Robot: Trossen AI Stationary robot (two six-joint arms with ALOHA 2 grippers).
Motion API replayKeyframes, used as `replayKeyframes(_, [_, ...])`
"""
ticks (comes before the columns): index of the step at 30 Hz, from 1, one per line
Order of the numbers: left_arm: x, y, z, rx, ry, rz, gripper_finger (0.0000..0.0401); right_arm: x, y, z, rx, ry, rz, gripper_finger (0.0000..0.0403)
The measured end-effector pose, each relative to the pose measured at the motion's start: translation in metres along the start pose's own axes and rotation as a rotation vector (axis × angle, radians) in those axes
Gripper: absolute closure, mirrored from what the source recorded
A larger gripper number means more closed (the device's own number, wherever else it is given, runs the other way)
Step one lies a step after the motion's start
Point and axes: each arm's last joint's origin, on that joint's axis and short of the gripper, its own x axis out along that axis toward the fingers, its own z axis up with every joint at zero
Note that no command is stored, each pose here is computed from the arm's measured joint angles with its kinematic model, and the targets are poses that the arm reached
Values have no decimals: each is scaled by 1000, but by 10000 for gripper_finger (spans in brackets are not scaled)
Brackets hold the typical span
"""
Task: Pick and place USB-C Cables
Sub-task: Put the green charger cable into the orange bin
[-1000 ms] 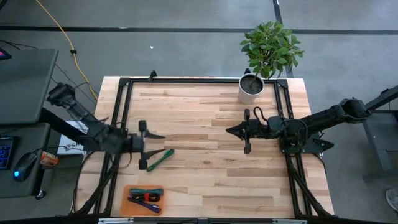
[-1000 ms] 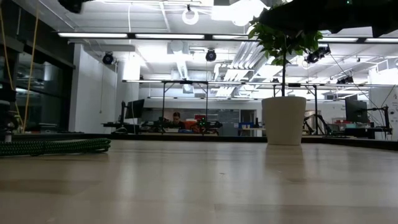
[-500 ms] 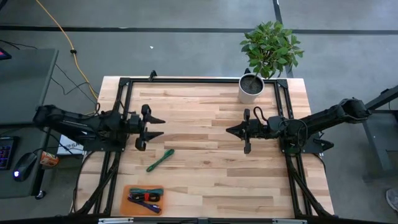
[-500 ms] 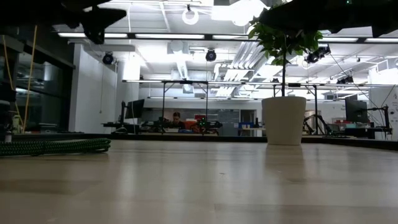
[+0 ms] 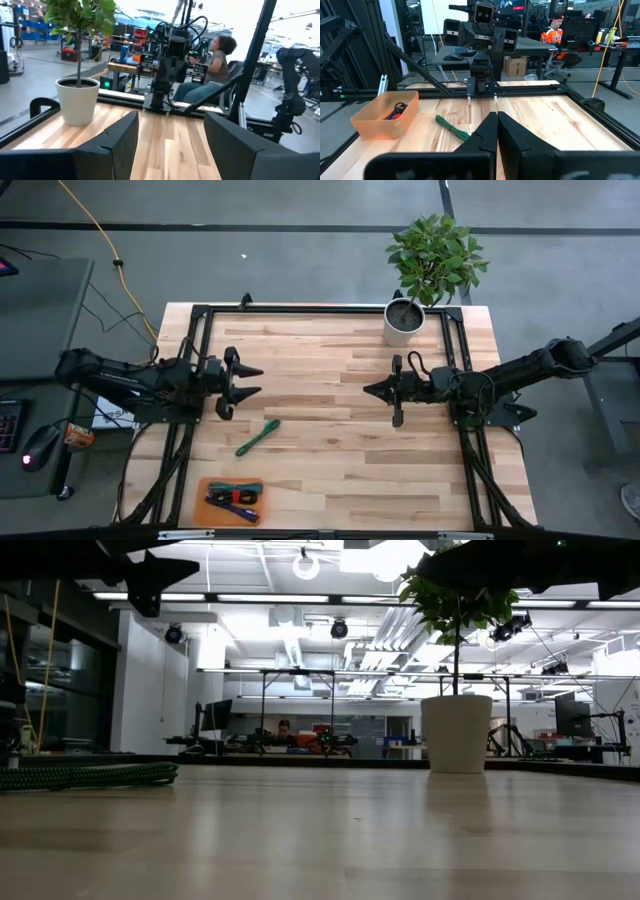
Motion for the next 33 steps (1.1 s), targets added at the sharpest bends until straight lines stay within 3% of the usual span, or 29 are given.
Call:
replayKeyframes(11, [0,-8,-3,44,25,-94,194,0,0,0,0,0,0,403])
replayKeyframes(33, [0,-9,-3,45,28,-90,194,0,-2,-3,18,32,-63,403])
